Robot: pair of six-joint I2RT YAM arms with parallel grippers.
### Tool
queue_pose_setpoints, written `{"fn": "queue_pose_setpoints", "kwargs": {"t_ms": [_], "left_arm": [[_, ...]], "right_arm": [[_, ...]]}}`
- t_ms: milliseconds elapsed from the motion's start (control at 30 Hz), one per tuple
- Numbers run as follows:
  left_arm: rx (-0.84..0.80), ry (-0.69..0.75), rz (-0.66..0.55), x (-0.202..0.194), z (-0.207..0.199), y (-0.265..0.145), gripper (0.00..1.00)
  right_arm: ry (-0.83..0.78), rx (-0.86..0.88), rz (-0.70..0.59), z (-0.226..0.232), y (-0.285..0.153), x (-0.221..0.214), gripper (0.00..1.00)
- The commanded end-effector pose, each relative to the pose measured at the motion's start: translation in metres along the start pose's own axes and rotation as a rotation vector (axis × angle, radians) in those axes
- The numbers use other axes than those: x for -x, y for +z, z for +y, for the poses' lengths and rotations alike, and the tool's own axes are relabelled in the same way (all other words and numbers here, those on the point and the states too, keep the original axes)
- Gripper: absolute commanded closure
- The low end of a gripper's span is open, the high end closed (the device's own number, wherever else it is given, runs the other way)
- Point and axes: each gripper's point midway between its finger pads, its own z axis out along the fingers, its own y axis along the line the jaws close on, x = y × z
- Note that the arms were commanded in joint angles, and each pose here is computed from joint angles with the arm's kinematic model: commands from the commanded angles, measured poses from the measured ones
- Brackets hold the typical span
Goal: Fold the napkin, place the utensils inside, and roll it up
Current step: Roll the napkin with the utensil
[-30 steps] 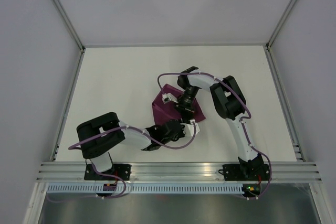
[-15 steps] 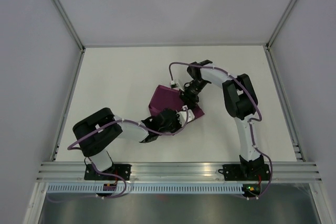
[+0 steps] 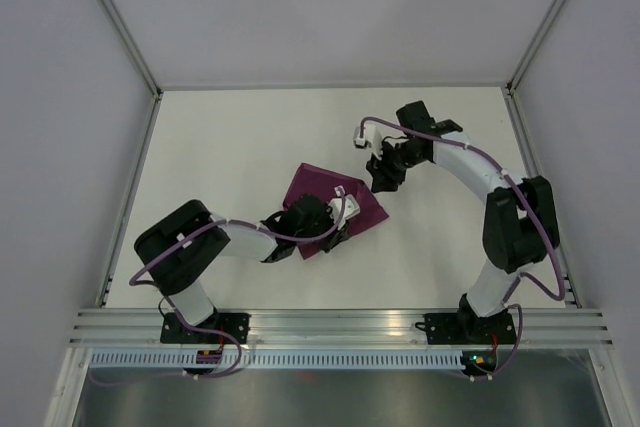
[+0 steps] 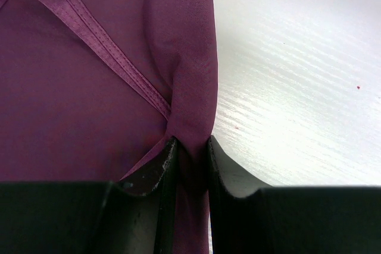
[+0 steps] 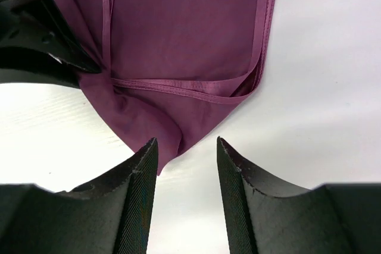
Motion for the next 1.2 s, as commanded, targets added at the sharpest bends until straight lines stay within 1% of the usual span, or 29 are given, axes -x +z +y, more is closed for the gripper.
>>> {"fn": "queue_pose_setpoints", "kwargs": {"t_ms": [0,33,67,133,167,200,300,467,633,700,733,800,900,1033,1100,1167], "left_arm": [[-0.105,-0.099,0.054,-0.014,-0.018,-0.002,0.98],[-0.112,-0.108,0.071,-0.019,-0.019,-0.001,0.98],[-0.117,-0.136,0.071,-0.02,-0.021,-0.001,0.98],[-0.125,-0.172,0.089,-0.027,-0.024,0.003,0.98],[-0.13,-0.185,0.099,-0.03,-0.024,0.004,0.98],[-0.14,-0.194,0.108,-0.032,-0.026,0.005,0.98],[-0.163,-0.232,0.136,-0.037,-0.03,0.006,0.98],[-0.182,-0.288,0.146,-0.037,-0.031,0.003,0.98],[-0.206,-0.363,0.143,-0.038,-0.032,0.001,0.98],[-0.24,-0.386,0.151,-0.039,-0.036,0.001,0.98],[-0.242,-0.412,0.159,-0.043,-0.036,0.002,0.98],[-0.269,-0.43,0.157,-0.042,-0.04,0.002,0.98],[-0.291,-0.466,0.152,-0.044,-0.043,0.001,0.98],[-0.302,-0.512,0.166,-0.051,-0.043,0.001,0.98],[-0.313,-0.518,0.162,-0.05,-0.044,0.0,0.98],[-0.315,-0.521,0.16,-0.05,-0.043,-0.001,0.98]], "right_arm": [[-0.117,-0.11,-0.05,0.001,-0.013,0.001,0.5],[-0.162,-0.145,-0.079,-0.002,-0.013,0.004,0.49],[-0.194,-0.14,-0.079,0.008,-0.011,-0.007,0.49],[-0.242,-0.152,-0.09,0.011,-0.009,-0.012,0.49],[-0.247,-0.132,-0.078,0.019,-0.004,-0.025,0.49],[-0.293,-0.13,-0.087,0.023,-0.005,-0.024,0.49],[-0.344,-0.101,-0.082,0.034,-0.002,-0.035,0.48],[-0.425,-0.067,-0.08,0.055,0.005,-0.051,0.48],[-0.533,-0.082,-0.101,0.072,0.006,-0.042,0.46],[-0.571,-0.092,-0.102,0.081,0.012,-0.04,0.46],[-0.596,-0.069,-0.099,0.093,0.02,-0.043,0.45],[-0.637,-0.098,-0.125,0.098,0.02,-0.035,0.45],[-0.689,-0.09,-0.129,0.11,0.03,-0.038,0.44],[-0.704,-0.058,-0.109,0.117,0.042,-0.045,0.45],[-0.727,-0.082,-0.107,0.114,0.044,-0.043,0.44],[-0.741,-0.069,-0.096,0.119,0.049,-0.047,0.45]]}}
